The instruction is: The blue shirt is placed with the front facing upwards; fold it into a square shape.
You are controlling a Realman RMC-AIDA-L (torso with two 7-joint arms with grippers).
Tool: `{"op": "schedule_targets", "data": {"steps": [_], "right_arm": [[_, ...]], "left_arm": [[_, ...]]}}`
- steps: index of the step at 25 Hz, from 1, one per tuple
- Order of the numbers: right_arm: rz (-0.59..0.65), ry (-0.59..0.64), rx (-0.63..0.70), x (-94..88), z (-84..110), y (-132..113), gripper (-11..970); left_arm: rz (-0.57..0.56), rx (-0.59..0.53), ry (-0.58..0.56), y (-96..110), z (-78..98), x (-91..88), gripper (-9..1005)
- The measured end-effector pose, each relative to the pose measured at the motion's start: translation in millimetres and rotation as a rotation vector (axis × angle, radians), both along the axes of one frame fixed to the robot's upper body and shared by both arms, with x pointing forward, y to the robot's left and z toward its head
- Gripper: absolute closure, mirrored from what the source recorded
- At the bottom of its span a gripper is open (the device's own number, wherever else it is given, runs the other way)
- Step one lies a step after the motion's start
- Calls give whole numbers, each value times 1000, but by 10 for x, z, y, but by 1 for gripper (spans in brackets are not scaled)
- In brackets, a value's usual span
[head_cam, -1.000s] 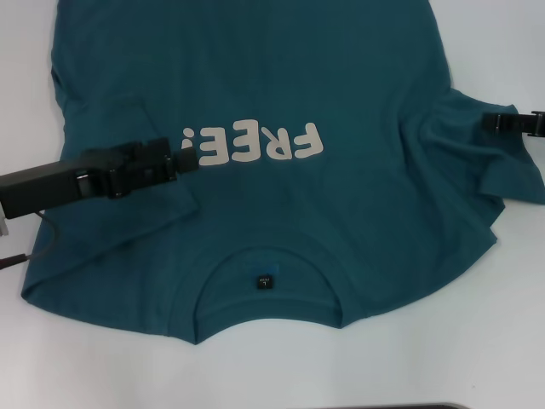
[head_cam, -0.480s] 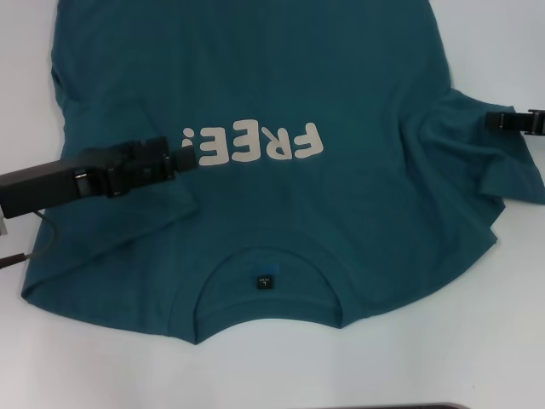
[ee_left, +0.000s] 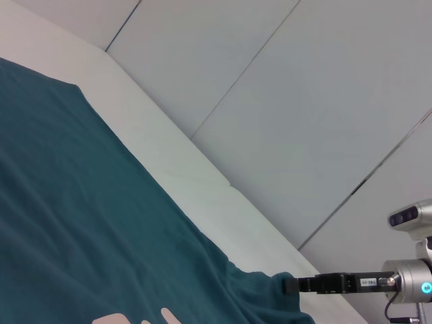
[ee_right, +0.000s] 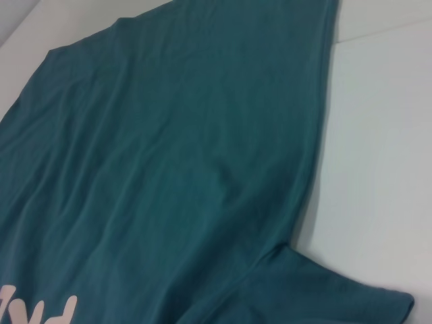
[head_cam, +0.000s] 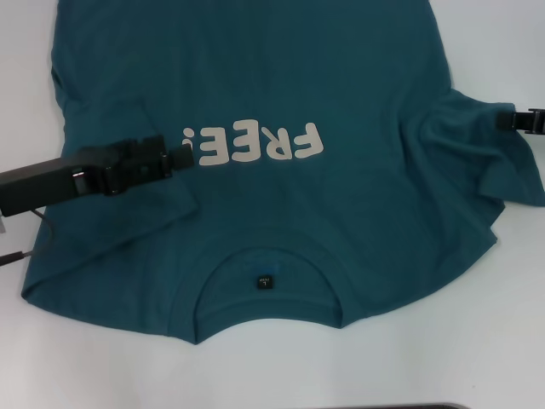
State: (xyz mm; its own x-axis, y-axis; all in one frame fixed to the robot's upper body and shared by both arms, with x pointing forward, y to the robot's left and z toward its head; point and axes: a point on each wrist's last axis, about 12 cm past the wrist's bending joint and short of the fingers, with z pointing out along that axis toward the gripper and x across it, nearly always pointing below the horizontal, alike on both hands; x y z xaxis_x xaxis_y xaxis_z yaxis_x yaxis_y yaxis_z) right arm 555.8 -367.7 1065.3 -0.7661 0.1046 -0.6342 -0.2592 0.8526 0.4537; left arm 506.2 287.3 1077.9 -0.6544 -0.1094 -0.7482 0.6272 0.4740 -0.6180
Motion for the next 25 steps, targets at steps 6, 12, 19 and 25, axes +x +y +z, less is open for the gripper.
{"op": "schedule_targets", "data": {"steps": [6, 12, 19, 25], "right_arm": [[-10, -6, 7, -7, 14, -28, 946], [-17, -32, 49, -41, 89, -100, 947], [-50, -76, 71, -100, 217, -263, 947], [-62, -80, 61, -128, 238, -331, 946]], "left_arm": [[1, 0, 0, -1, -1, 0, 120], [3, -3, 0, -5, -3, -1, 120], [5, -12, -2, -23, -3, -1, 120], [6, -16, -2, -35, -4, -2, 120]]}}
